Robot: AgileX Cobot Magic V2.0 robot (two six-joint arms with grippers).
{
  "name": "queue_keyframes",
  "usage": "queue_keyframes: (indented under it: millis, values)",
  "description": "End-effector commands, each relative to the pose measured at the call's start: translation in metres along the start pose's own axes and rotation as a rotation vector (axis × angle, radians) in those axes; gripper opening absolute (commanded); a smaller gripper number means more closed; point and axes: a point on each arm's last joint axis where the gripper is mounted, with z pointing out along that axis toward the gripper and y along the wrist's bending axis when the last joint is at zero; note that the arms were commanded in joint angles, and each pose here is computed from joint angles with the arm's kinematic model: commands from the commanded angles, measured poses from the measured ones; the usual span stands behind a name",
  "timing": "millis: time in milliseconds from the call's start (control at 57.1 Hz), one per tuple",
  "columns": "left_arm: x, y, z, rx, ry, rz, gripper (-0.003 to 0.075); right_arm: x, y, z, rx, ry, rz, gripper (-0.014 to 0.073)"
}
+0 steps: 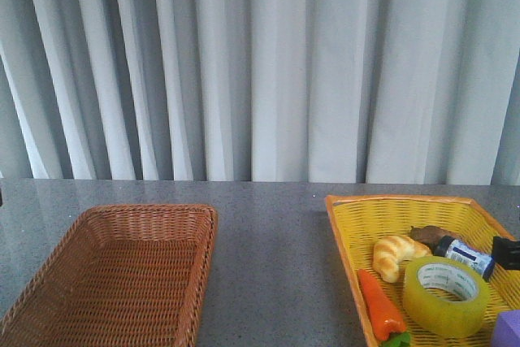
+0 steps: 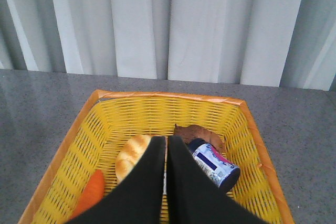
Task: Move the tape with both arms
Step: 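Lower the right gripper over the yellow tape roll in the yellow basket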
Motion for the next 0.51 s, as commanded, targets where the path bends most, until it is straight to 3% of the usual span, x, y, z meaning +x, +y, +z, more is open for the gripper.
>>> queue_keyframes:
  millis: [0, 193, 350, 491]
  values:
    - [-0.02, -0.002, 0.001, 0.01, -0.139, -0.015, 0.0015, -0.023, 0.0, 0.0, 0.0, -0.067, -0.011, 0.0039]
    - [-0.03, -0.002, 0.021, 0.007, -0.022, -0.015, 0.013, -0.034, -0.007, 0.014, 0.075, 0.06, -0.039, 0.0235]
    - [-0.039, -0.003, 0.039, 0.005, 0.068, -0.014, 0.0316, -0.035, -0.011, 0.026, 0.116, 0.155, -0.031, 0.0499]
    - [-0.044, -0.003, 0.049, 0.006, 0.09, -0.021, 0.044, -0.034, -0.011, 0.034, 0.127, 0.191, -0.03, 0.062]
